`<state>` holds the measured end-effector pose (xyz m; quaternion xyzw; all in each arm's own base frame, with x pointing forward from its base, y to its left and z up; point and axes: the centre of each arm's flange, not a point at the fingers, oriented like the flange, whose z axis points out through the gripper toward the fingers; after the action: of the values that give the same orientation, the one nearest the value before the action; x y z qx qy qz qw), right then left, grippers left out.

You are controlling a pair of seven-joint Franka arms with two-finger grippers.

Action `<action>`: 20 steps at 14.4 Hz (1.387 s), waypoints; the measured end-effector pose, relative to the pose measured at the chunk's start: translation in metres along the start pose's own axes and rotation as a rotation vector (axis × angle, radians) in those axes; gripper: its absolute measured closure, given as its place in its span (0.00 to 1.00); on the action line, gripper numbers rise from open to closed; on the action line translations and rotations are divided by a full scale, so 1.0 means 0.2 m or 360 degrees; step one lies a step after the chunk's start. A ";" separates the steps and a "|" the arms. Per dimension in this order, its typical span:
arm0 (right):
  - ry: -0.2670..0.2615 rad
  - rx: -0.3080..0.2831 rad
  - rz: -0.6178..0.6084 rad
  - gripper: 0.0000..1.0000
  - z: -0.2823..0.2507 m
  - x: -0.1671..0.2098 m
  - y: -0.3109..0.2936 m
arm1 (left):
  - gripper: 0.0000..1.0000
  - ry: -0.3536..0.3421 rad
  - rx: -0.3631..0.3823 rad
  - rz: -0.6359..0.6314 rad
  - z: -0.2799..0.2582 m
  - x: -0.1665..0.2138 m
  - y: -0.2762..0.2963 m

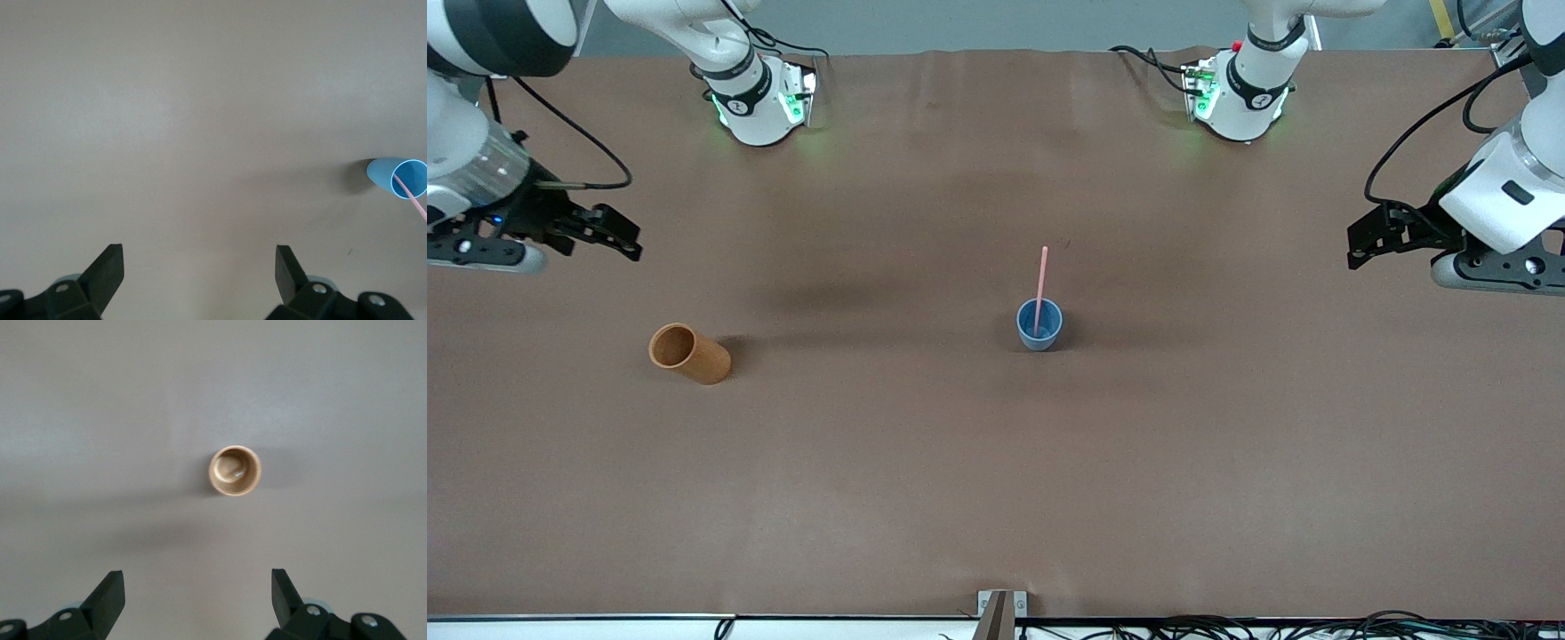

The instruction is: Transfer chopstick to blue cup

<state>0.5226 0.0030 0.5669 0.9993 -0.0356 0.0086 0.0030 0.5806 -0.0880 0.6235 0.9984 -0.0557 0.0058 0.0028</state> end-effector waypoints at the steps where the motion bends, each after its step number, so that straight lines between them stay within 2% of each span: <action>1: 0.0014 0.0000 -0.0020 0.00 -0.02 0.00 0.06 | 0.00 0.0000 0.0000 0.0000 0.00 0.00 0.00; 3: 0.0065 -0.0002 -0.0044 0.00 -0.11 0.00 0.15 | 0.00 0.0000 0.0000 0.0000 0.00 0.00 0.00; 5: 0.0104 -0.0004 -0.0048 0.00 -0.32 -0.01 0.19 | 0.00 0.0000 0.0000 0.0000 0.00 0.00 0.00; 7: 0.0105 -0.0005 -0.0052 0.00 -0.55 -0.06 0.19 | 0.00 0.0001 0.0000 0.0000 0.00 0.00 0.00; 9: 0.0068 -0.0008 -0.0065 0.00 -0.68 -0.09 0.16 | 0.00 0.0001 0.0000 0.0000 0.00 0.00 0.00; 12: -0.0033 -0.0015 -0.0076 0.00 -0.67 -0.02 0.13 | 0.00 0.0001 0.0000 0.0000 0.00 0.00 0.00; 14: -0.0064 -0.0017 -0.0080 0.00 -0.61 0.04 0.13 | 0.00 0.0001 0.0000 0.0000 0.00 0.00 0.00; 20: -0.0042 0.0018 -0.0094 0.00 -0.58 0.09 0.10 | 0.00 0.0006 -0.0001 0.0008 -0.01 0.00 0.01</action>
<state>0.5368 -0.0180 0.6826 1.0000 -0.0060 -0.0045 -0.0029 0.5803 -0.0909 0.6253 0.9983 -0.0581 0.0077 0.0032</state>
